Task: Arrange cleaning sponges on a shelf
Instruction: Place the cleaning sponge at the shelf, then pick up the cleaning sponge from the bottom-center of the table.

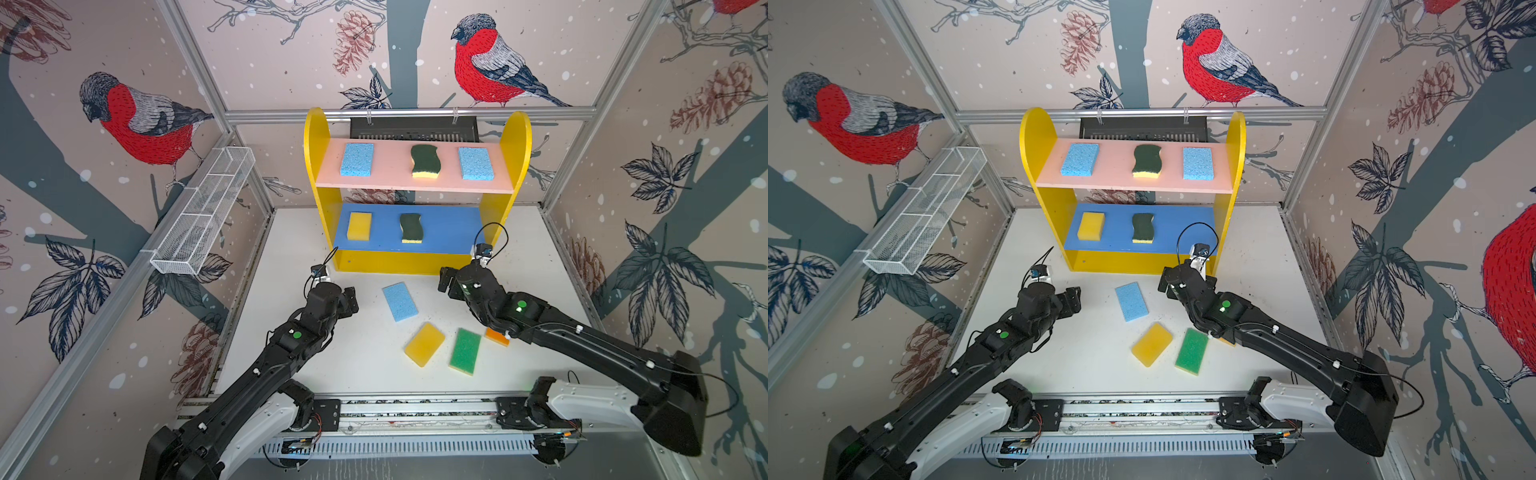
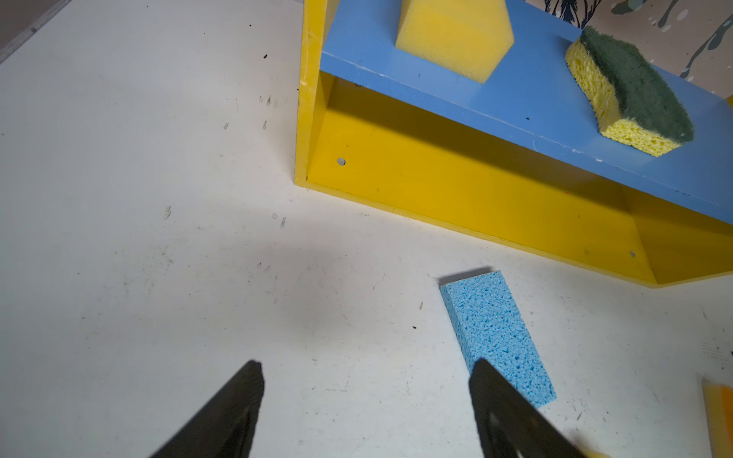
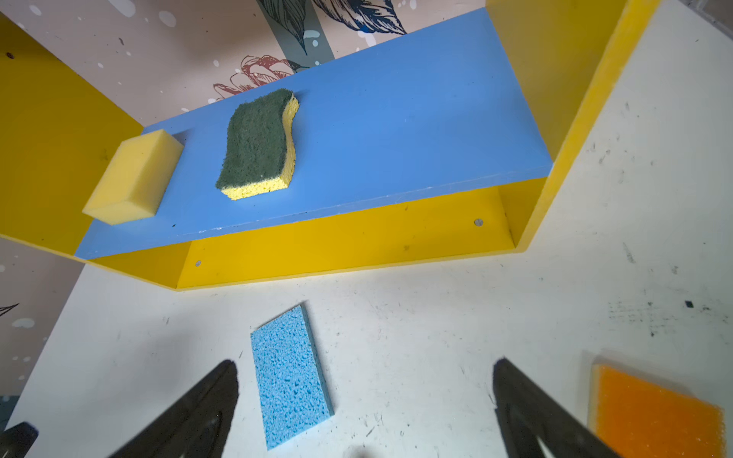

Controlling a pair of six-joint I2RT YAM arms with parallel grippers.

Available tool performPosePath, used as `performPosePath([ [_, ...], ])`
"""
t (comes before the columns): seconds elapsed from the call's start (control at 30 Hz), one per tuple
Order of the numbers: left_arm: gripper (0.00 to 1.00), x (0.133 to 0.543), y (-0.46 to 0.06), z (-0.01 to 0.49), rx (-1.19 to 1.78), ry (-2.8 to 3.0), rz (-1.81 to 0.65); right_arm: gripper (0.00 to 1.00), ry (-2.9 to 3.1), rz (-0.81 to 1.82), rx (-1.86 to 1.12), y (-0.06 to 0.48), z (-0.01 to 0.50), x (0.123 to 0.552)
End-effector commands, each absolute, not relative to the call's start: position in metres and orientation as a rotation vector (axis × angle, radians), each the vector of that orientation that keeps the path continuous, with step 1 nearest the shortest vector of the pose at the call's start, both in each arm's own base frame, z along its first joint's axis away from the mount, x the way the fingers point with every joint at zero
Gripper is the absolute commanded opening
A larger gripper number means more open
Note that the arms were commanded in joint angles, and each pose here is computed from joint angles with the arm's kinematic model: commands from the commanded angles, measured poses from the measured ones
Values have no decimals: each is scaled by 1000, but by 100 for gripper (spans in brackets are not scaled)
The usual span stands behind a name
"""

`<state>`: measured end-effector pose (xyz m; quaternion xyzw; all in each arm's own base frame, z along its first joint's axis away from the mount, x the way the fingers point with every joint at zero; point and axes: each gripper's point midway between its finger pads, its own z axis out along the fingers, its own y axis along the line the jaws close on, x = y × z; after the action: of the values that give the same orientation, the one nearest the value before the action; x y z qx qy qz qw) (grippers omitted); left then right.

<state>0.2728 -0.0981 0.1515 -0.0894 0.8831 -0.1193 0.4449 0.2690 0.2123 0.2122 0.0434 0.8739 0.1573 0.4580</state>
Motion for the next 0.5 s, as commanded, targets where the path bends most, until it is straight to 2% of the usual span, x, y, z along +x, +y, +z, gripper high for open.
performPosePath([
  [0.0, 82, 266, -102, 142, -211, 2226, -317, 100, 2181, 461, 105, 211, 201, 256],
  [0.23, 82, 255, -110, 125, -191, 2274, -343, 100, 2270, 541, 242, 199, 167, 231],
  [0.47, 82, 244, -108, 114, -194, 2286, -353, 100, 2364, 557, 294, 217, 140, 202],
])
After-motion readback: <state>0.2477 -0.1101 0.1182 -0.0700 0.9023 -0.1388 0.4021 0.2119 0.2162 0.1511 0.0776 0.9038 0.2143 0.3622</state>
